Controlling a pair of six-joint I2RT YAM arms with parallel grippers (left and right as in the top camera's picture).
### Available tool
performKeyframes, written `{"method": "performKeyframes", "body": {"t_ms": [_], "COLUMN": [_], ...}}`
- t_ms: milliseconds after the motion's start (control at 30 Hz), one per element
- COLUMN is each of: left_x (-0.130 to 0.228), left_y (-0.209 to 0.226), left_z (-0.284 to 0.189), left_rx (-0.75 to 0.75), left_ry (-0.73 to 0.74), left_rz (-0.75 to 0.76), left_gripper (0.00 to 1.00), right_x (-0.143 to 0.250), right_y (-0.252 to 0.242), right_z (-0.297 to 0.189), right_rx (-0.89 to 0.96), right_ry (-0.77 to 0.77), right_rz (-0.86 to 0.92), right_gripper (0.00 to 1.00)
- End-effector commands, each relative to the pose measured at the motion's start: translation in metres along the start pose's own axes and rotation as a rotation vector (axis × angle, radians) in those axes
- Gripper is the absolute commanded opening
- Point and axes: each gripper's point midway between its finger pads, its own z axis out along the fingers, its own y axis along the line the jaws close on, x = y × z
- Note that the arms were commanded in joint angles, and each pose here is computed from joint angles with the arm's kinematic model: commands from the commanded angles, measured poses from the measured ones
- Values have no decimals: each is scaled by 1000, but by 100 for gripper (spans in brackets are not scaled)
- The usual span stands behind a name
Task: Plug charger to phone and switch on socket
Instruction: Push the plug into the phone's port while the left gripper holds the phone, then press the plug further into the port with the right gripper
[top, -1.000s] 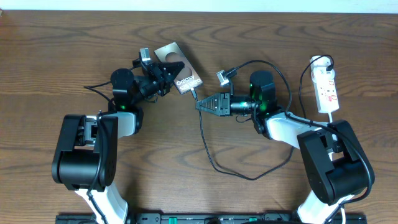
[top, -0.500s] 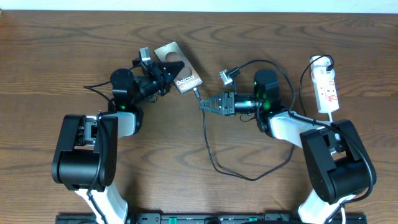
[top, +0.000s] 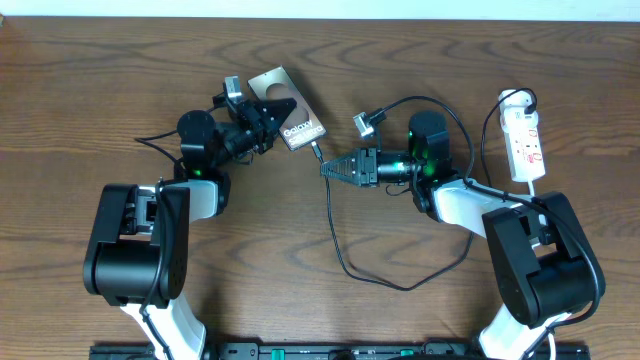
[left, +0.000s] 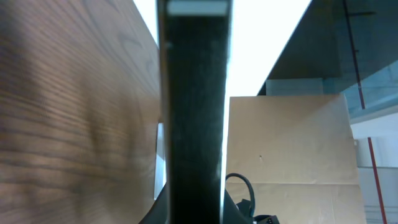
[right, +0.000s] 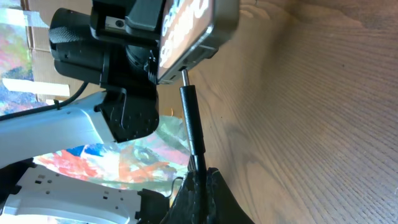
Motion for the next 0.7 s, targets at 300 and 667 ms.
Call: {"method": "performKeyframes", "body": {"t_ms": [300, 667], "left_x": [-3, -2], "left_y": [-13, -13], "left_z": [1, 1], "left_rx": [35, 35], "left_ry": [7, 14], "left_rz": [37, 37], "left_gripper": [8, 7], "right_x": [6, 4], "right_y": [0, -1], "right_z": [8, 8], "right_rx": [-3, 3], "right_ry": [16, 7], "right_rz": [-12, -11], "right_gripper": [1, 1]}}
